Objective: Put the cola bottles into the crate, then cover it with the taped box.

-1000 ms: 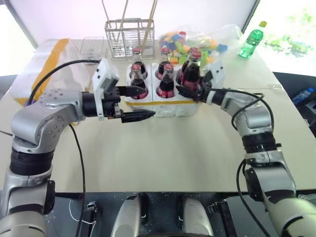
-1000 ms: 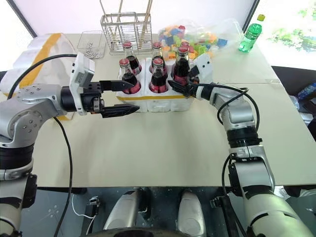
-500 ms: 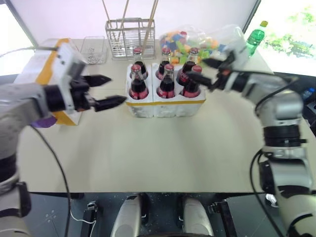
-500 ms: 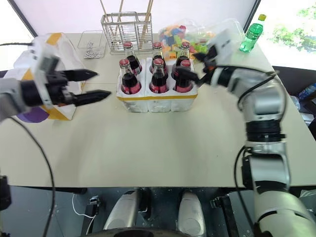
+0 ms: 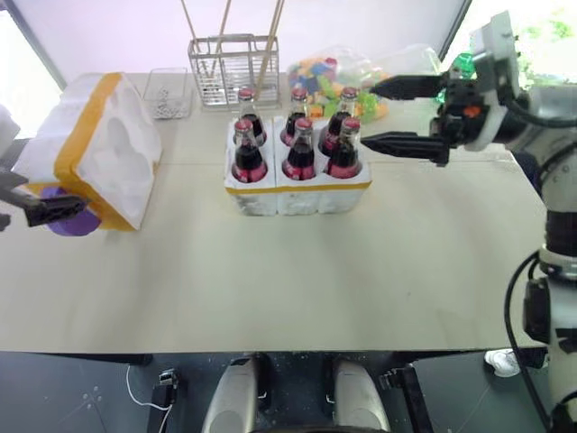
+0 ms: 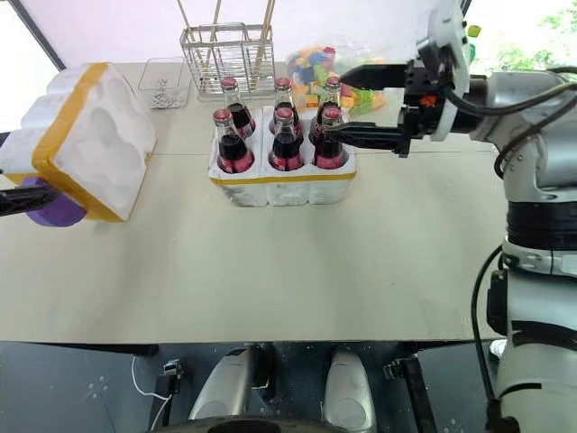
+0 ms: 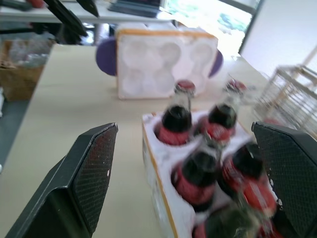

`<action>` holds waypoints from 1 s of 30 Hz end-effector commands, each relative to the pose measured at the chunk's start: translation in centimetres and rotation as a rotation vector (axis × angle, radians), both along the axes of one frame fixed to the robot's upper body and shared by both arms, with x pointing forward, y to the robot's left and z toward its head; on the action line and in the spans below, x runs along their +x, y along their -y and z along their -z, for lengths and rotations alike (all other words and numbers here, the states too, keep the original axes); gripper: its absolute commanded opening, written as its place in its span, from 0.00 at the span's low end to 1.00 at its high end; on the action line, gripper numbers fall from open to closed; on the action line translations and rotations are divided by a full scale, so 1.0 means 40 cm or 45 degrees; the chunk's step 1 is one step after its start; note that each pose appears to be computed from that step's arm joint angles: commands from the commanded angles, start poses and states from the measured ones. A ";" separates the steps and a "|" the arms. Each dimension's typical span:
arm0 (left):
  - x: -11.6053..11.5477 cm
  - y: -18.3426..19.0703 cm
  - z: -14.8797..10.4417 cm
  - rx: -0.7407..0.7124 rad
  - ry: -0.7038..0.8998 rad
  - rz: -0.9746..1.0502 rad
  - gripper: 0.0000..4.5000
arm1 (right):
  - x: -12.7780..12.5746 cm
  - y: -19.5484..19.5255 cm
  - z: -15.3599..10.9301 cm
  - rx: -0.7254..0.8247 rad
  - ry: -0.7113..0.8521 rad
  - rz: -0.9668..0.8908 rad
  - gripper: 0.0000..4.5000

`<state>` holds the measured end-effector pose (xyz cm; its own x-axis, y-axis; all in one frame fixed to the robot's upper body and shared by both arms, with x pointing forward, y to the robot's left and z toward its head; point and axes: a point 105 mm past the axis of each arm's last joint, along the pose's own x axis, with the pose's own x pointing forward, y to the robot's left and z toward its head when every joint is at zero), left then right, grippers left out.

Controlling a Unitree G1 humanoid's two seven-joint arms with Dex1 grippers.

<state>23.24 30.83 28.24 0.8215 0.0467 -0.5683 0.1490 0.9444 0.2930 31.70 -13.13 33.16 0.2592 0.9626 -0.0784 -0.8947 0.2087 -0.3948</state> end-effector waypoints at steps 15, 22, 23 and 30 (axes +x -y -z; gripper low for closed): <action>0.083 -0.118 0.108 -0.135 -0.118 -0.268 1.00 | -0.066 -0.025 -0.040 0.059 0.096 -0.062 0.99; 0.148 -0.118 0.131 -0.145 -0.130 -0.204 1.00 | -0.080 -0.018 -0.035 0.069 0.102 -0.026 0.99; 0.152 -0.123 0.133 -0.137 -0.135 -0.206 1.00 | -0.079 -0.017 -0.035 0.070 0.105 -0.017 0.99; 0.188 -0.132 0.155 -0.157 -0.181 -0.193 1.00 | -0.073 -0.011 -0.033 0.089 0.102 0.022 0.99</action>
<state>30.58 35.62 21.16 0.7046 0.0658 -0.7066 0.0436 0.9898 0.1357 29.71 -12.44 33.26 0.2832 0.9588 -0.0206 -0.8798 0.2512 -0.4035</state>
